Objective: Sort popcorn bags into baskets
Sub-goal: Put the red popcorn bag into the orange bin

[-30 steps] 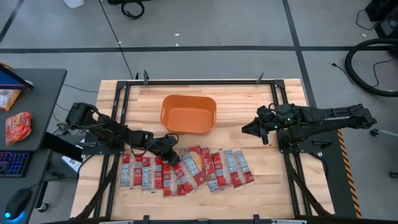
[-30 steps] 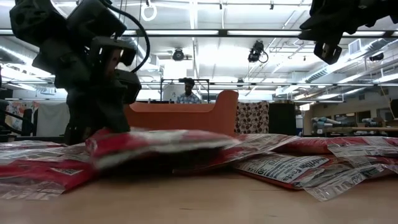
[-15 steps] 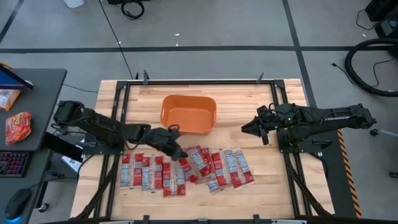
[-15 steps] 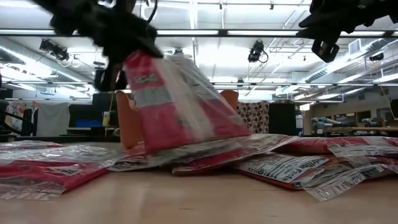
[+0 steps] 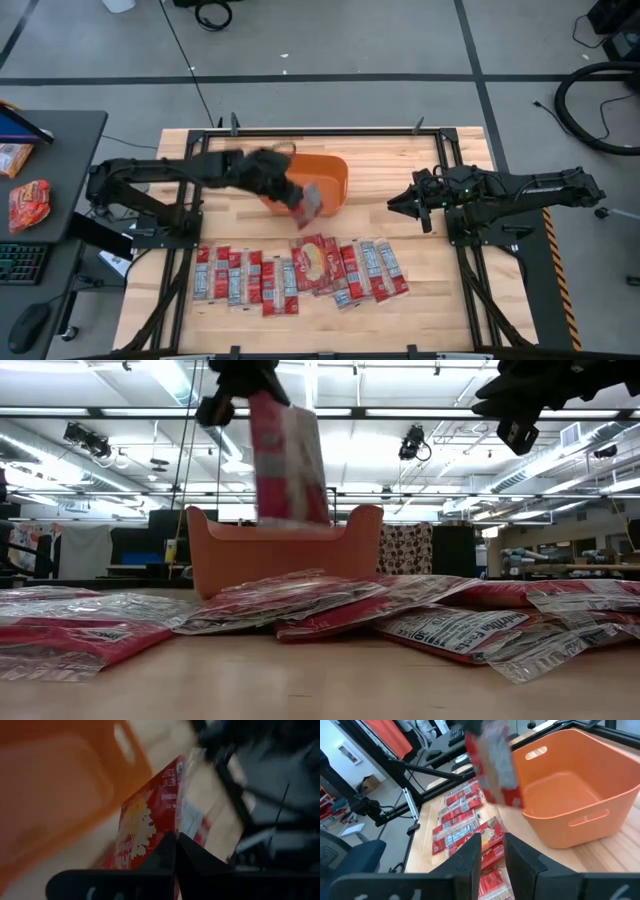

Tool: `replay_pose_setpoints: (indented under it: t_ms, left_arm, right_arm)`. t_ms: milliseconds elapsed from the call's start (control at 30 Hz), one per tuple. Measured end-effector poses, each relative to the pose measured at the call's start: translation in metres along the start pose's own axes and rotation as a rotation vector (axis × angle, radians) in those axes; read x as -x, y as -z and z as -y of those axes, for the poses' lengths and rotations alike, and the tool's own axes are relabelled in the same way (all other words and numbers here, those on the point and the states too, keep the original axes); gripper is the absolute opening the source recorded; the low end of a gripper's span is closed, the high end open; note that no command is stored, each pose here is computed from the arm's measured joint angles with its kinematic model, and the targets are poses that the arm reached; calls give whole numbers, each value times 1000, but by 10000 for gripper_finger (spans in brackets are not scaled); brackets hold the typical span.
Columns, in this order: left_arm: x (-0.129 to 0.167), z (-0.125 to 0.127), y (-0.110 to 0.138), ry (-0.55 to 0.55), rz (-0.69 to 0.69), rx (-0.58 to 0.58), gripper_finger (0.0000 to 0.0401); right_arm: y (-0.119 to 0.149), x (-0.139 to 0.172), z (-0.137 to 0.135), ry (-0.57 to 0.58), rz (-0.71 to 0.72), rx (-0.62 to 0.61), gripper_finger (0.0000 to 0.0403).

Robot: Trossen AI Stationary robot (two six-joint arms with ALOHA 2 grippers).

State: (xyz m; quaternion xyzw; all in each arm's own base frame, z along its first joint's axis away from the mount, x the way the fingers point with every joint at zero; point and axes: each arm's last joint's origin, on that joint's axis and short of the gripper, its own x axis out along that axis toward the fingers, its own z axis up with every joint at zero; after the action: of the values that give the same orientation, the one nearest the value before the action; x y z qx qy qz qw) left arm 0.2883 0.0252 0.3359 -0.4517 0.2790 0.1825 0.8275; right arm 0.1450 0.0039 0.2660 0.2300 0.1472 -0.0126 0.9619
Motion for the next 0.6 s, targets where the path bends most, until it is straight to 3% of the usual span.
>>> replay_pose_setpoints:
  t_ms: [233, 367, 600]
  left_arm:
    - [4, -14, -32, -83, 192, 199, 5]
    - [-25, -32, -28, -159, 184, 299, 9]
    - [-79, -54, -21, -175, 248, 421, 12]
  right_arm:
    - [0, 0, 0, 3, 2, 11, 88]
    - [0, 0, 0, 3, 2, 20, 88]
    - [-2, 0, -1, -7, 25, 20, 88]
